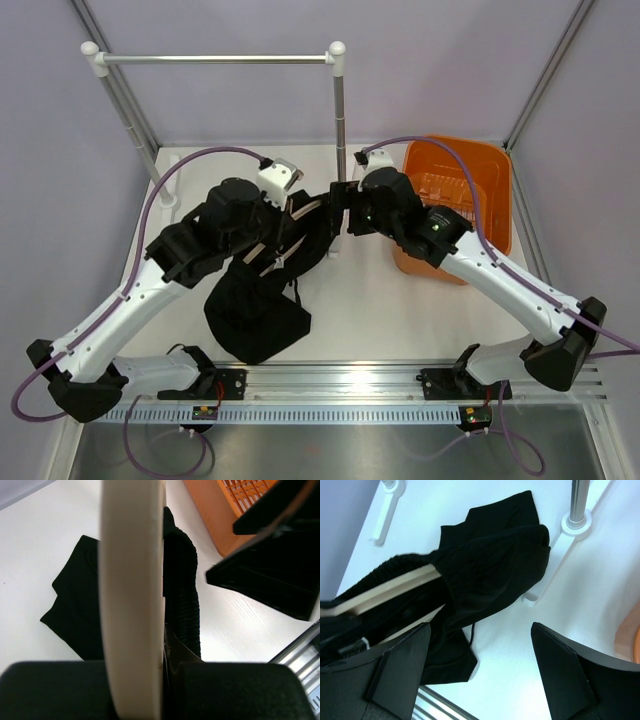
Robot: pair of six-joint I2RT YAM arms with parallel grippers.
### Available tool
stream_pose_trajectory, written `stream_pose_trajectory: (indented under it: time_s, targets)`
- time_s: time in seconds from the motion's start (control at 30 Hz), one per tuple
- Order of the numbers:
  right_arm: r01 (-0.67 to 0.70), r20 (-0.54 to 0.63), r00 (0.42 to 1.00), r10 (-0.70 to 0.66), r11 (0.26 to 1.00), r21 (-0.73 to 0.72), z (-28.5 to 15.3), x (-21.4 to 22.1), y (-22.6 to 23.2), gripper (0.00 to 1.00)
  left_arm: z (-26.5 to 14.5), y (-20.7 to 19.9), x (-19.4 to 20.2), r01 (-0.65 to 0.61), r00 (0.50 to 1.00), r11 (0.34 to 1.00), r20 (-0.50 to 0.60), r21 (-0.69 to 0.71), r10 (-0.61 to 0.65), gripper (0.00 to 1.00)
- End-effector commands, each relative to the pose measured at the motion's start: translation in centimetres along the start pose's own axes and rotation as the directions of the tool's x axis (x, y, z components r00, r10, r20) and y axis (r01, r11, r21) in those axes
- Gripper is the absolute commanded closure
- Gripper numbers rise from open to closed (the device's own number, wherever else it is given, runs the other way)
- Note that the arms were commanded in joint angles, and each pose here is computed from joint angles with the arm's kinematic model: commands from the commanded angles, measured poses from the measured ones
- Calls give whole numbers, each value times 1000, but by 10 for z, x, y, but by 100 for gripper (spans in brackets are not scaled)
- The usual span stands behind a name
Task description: Remove the shorts from the hanger
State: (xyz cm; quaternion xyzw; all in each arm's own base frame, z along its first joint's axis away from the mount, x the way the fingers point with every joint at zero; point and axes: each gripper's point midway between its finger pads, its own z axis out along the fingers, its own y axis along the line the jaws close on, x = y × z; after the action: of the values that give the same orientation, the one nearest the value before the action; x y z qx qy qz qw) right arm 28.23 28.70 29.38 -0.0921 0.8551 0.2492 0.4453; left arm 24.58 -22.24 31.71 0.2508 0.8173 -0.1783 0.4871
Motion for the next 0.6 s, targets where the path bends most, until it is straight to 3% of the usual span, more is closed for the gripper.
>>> stream_pose_trajectory:
  time_s: [0.0,0.23,0.37,0.4,0.57]
  targets:
    - [-2,58,998,-2,998,62,1,-20,1,10,-8,-10,-24,8,995,999,101,40,-12,100]
    - [0,57,998,-8,991,137,19,-23,-3,16,-15,-20,-18,-13,996,996,92,92,4,100]
    - [-5,48,999,-3,986,167,26,-21,-6,40,-20,-21,-17,-17,996,995,94,102,8,100]
    - [-4,50,999,-5,986,170,26,-22,-6,54,-21,-22,-17,-17,995,994,98,104,7,100]
    - [2,54,998,-15,974,227,29,-24,-15,91,-29,-22,-19,-19,994,993,112,113,6,100]
